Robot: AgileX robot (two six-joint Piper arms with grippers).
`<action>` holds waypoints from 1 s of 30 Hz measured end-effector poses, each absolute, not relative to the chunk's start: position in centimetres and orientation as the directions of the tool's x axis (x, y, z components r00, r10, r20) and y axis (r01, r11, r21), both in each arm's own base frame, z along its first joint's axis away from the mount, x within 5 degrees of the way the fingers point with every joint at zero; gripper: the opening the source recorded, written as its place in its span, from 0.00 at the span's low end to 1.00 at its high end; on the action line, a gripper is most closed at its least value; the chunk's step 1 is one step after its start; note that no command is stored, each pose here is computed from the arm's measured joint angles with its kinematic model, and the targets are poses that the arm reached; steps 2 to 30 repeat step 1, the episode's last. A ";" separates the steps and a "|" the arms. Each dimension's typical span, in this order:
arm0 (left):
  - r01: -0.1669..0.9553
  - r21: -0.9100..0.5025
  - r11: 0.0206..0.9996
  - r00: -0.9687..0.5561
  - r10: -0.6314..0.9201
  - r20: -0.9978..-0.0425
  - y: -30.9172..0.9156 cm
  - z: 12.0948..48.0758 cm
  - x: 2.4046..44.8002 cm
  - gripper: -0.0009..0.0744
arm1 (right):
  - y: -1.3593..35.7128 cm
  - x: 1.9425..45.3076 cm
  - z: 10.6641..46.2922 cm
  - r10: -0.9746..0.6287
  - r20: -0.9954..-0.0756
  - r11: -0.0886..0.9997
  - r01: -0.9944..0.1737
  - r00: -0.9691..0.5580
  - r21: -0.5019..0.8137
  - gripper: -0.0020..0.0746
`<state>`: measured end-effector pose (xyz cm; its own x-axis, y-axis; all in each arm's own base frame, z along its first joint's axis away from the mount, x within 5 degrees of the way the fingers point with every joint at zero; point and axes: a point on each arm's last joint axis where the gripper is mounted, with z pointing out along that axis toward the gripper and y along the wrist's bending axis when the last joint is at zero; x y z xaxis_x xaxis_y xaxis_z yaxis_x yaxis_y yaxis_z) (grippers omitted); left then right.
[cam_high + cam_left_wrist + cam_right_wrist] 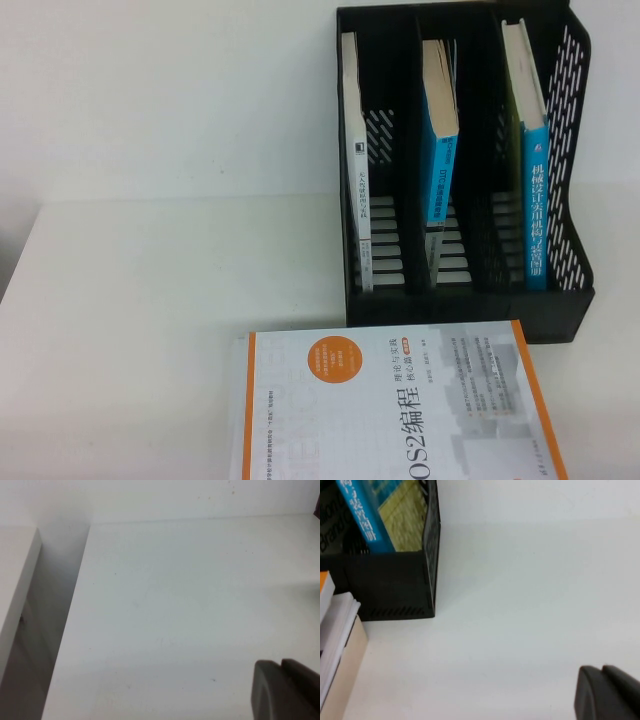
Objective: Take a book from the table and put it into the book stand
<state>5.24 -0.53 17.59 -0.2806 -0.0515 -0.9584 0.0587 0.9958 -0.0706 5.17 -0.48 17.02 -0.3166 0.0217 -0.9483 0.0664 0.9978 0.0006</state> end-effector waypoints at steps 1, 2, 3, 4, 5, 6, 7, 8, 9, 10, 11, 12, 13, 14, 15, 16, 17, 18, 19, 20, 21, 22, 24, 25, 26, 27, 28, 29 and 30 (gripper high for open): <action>0.059 -0.071 0.996 -0.281 -0.051 -0.958 -0.5 17.6 5.2 0.01 | -0.5 5.2 17.0 0.022 -0.948 0.998 0.066 -0.317 0.001 0.02; 0.059 -0.071 0.996 -0.281 -0.051 -0.958 -0.5 17.6 5.2 0.01 | -0.5 5.2 17.0 0.022 -0.948 0.998 0.066 -0.317 0.001 0.02; 0.059 -0.071 0.996 -0.281 -0.051 -0.958 -0.5 17.6 5.2 0.01 | -0.5 5.2 17.0 0.022 -0.948 0.998 0.066 -0.317 0.001 0.02; 0.059 -0.071 0.996 -0.281 -0.051 -0.958 -0.5 17.6 5.2 0.01 | -0.5 5.2 17.0 0.022 -0.948 0.998 0.066 -0.317 0.001 0.02; 0.059 -0.071 0.996 -0.281 -0.051 -0.958 -0.5 17.6 5.2 0.01 | -0.5 5.2 17.0 0.022 -0.948 0.998 0.066 -0.317 0.001 0.02; 0.059 -0.071 0.996 -0.281 -0.051 -0.958 -0.5 17.6 5.2 0.01 | -0.5 5.2 17.0 0.022 -0.948 0.998 0.066 -0.317 0.001 0.02; 0.059 -0.071 0.996 -0.281 -0.051 -0.958 -0.5 17.6 5.2 0.01 | -0.5 5.2 17.0 0.022 -0.948 0.998 0.066 -0.317 0.001 0.02; 0.059 -0.071 0.996 -0.281 -0.051 -0.958 -0.5 17.6 5.2 0.01 | -0.5 5.2 17.0 0.022 -0.948 0.998 0.066 -0.317 0.001 0.02; 0.059 -0.071 0.996 -0.281 -0.051 -0.958 -0.5 17.6 5.2 0.01 | -0.5 5.2 17.0 0.022 -0.948 0.998 0.066 -0.317 0.001 0.02; 0.059 -0.071 0.996 -0.281 -0.051 -0.958 -0.5 17.6 5.2 0.01 | -0.5 5.2 17.0 0.022 -0.948 0.998 0.066 -0.317 0.001 0.02; 0.059 -0.071 0.996 -0.281 -0.051 -0.958 -0.5 17.6 5.2 0.01 | -0.5 5.2 17.0 0.022 -0.948 0.998 0.066 -0.317 0.001 0.02; 0.059 -0.071 0.996 -0.281 -0.051 -0.958 -0.5 17.6 5.2 0.01 | -0.5 5.2 17.0 0.022 -0.948 0.998 0.066 -0.317 0.001 0.02; 0.059 -0.071 0.996 -0.281 -0.051 -0.958 -0.5 17.6 5.2 0.01 | -0.5 5.2 17.0 0.022 -0.948 0.998 0.066 -0.317 0.001 0.02; 0.059 -0.071 0.996 -0.281 -0.051 -0.958 -0.5 17.6 5.2 0.01 | -0.5 5.2 17.0 0.022 -0.948 0.998 0.066 -0.317 0.001 0.02; 0.059 -0.071 0.996 -0.281 -0.051 -0.958 -0.5 17.6 5.2 0.01 | -0.5 5.2 17.0 0.022 -0.948 0.998 0.066 -0.317 0.001 0.02; 0.059 -0.071 0.996 -0.281 -0.051 -0.958 -0.5 17.6 5.2 0.01 | -0.5 5.2 17.0 0.022 -0.948 0.998 0.066 -0.317 0.001 0.02; 0.059 -0.071 0.996 -0.281 -0.051 -0.958 -0.5 17.6 5.2 0.01 | -0.5 5.2 17.0 0.022 -0.948 0.998 0.066 -0.317 0.001 0.02; 0.059 -0.071 0.996 -0.281 -0.051 -0.958 -0.5 17.6 5.2 0.01 | -0.5 5.2 17.0 0.022 -0.948 0.998 0.066 -0.317 0.001 0.02; 0.059 -0.071 0.996 -0.281 -0.051 -0.958 -0.5 17.6 5.2 0.01 | -0.5 5.2 17.0 0.022 -0.948 0.998 0.066 -0.317 0.001 0.02; 0.059 -0.071 0.996 -0.281 -0.051 -0.958 -0.5 17.6 5.2 0.01 | -0.5 5.2 17.0 0.022 -0.948 0.998 0.066 -0.317 0.001 0.02; 0.059 -0.071 0.996 -0.281 -0.051 -0.958 -0.5 17.6 5.2 0.01 | -0.5 5.2 17.0 0.022 -0.948 0.998 0.066 -0.317 0.001 0.02; 0.059 -0.071 0.996 -0.281 -0.051 -0.958 -0.5 17.6 5.2 0.01 | -0.5 5.2 17.0 0.022 -0.948 0.998 0.066 -0.317 0.001 0.02; 0.059 -0.071 0.996 -0.281 -0.051 -0.958 -0.5 17.6 5.2 0.01 | -0.5 5.2 17.0 0.022 -0.948 0.998 0.066 -0.317 0.001 0.02; 0.059 -0.071 0.996 -0.281 -0.051 -0.958 -0.5 17.6 5.2 0.01 | -0.5 5.2 17.0 0.022 -0.948 0.998 0.066 -0.317 0.001 0.02; 0.059 -0.071 0.996 -0.281 -0.051 -0.958 -0.5 17.6 5.2 0.01 | -0.5 5.2 17.0 0.022 -0.948 0.998 0.066 -0.317 0.001 0.02; 0.059 -0.071 0.996 -0.281 -0.051 -0.958 -0.5 17.6 5.2 0.01 | -0.5 5.2 17.0 0.022 -0.948 0.998 0.066 -0.317 0.001 0.02; 0.059 -0.071 0.996 -0.281 -0.051 -0.958 -0.5 17.6 5.2 0.01 | -0.5 5.2 17.0 0.022 -0.948 0.998 0.066 -0.317 0.001 0.02; 0.059 -0.071 0.996 -0.281 -0.051 -0.958 -0.5 17.6 5.2 0.01 | -0.5 5.2 17.0 0.022 -0.948 0.998 0.066 -0.317 0.001 0.02; 0.059 -0.071 0.996 -0.281 -0.051 -0.958 -0.5 17.6 5.2 0.01 | -0.5 5.2 17.0 0.022 -0.948 0.998 0.066 -0.317 0.001 0.02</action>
